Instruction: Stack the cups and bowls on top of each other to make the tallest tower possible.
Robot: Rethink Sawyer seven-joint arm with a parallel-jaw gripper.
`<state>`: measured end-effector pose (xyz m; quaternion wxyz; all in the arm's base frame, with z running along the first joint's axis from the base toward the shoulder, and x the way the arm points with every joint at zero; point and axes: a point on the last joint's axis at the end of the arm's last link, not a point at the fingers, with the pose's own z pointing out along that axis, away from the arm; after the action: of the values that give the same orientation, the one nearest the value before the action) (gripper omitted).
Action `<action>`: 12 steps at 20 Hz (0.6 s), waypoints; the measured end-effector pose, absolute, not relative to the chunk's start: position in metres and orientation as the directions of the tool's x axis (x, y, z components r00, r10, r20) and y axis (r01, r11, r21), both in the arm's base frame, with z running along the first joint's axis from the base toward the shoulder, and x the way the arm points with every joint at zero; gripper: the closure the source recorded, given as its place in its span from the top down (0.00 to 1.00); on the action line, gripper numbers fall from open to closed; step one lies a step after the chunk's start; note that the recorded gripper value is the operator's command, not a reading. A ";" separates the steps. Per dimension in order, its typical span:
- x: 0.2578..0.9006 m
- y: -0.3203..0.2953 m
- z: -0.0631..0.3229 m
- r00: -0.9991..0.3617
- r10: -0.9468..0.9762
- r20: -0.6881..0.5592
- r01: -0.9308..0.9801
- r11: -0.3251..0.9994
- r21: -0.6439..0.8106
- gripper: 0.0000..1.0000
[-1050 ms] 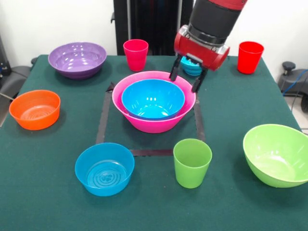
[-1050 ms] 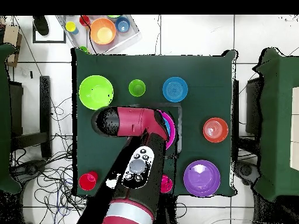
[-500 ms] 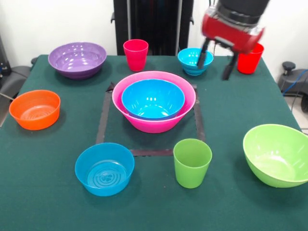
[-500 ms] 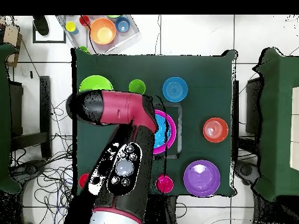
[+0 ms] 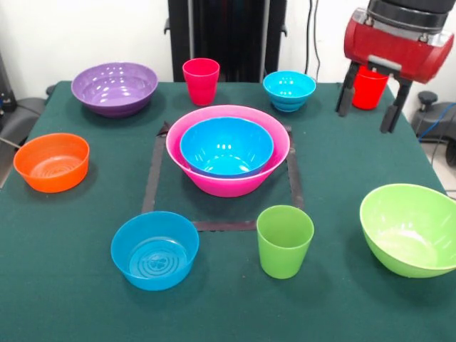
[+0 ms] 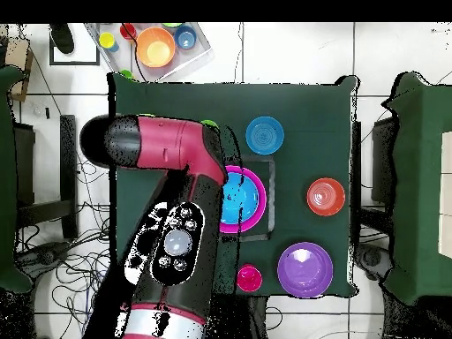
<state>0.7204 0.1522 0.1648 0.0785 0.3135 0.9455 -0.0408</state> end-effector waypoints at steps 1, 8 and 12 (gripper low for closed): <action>0.725 0.149 0.163 -0.787 0.590 -0.181 0.603 0.798 -0.019 1.00; 0.752 0.095 0.140 -0.736 0.647 -0.198 0.654 0.755 0.035 1.00; 0.763 0.060 0.125 -0.706 0.681 -0.196 0.686 0.726 0.051 1.00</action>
<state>0.7630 0.0602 0.1247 0.1012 0.3700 0.9234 -0.0129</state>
